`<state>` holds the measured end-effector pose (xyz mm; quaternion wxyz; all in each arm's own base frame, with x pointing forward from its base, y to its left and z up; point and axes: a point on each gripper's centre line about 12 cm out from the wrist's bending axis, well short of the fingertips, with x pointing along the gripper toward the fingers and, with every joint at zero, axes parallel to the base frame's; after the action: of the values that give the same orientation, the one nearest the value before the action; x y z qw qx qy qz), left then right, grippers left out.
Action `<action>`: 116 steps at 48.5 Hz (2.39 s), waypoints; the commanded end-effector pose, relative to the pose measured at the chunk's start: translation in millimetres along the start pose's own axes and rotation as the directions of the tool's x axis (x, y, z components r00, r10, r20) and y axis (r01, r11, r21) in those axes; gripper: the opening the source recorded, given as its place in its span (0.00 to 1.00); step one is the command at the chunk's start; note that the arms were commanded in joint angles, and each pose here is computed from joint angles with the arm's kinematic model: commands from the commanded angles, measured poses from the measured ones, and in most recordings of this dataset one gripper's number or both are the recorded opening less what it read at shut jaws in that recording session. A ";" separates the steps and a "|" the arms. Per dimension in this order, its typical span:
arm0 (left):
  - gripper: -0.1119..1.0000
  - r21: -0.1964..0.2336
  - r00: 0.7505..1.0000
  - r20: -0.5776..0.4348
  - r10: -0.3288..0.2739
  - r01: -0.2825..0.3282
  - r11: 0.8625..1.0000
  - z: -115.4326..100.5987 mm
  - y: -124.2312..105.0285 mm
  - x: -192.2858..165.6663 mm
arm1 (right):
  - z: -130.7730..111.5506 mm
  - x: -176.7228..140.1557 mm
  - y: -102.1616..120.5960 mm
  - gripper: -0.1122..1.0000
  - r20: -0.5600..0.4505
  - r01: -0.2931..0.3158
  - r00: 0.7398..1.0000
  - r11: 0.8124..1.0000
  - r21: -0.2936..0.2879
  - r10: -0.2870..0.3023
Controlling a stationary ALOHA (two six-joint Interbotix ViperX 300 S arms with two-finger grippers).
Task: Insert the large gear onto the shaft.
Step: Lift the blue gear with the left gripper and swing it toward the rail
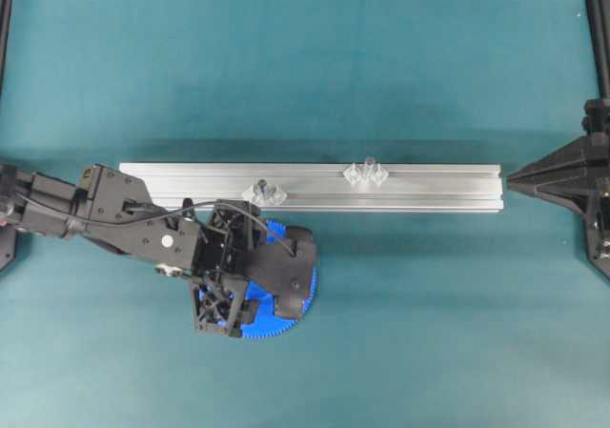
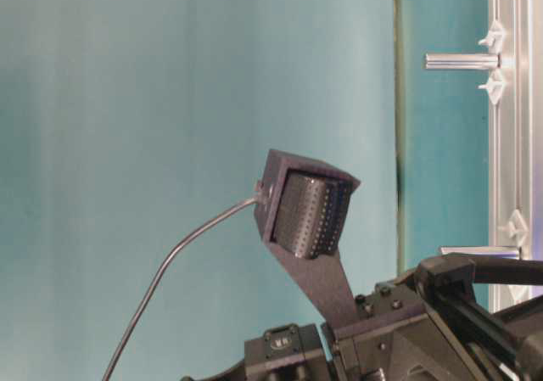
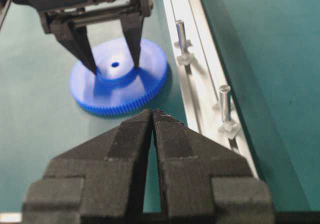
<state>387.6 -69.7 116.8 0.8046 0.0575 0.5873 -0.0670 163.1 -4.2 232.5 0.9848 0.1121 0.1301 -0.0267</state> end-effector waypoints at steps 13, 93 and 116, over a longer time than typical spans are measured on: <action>0.81 0.052 0.999 0.040 -0.011 0.009 0.999 10.5 -14.4 -15.2 | 4.5 0.0 1.0 0.22 0.012 -0.003 1.000 1.000 0.011 0.003; 0.81 0.325 0.924 0.349 0.153 -0.273 0.905 119.2 113.0 -129.4 | 2.7 -6.5 0.6 0.22 0.042 -0.010 0.999 1.000 0.010 0.009; 0.81 0.370 0.932 0.321 0.168 -0.287 0.884 140.1 137.7 -90.4 | 3.6 -9.1 0.9 0.22 0.057 -0.013 0.998 1.000 0.010 0.013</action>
<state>509.1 40.0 224.3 0.8373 0.2776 0.4568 -0.1145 154.1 -3.9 235.7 0.9879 0.1120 0.1043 -0.0239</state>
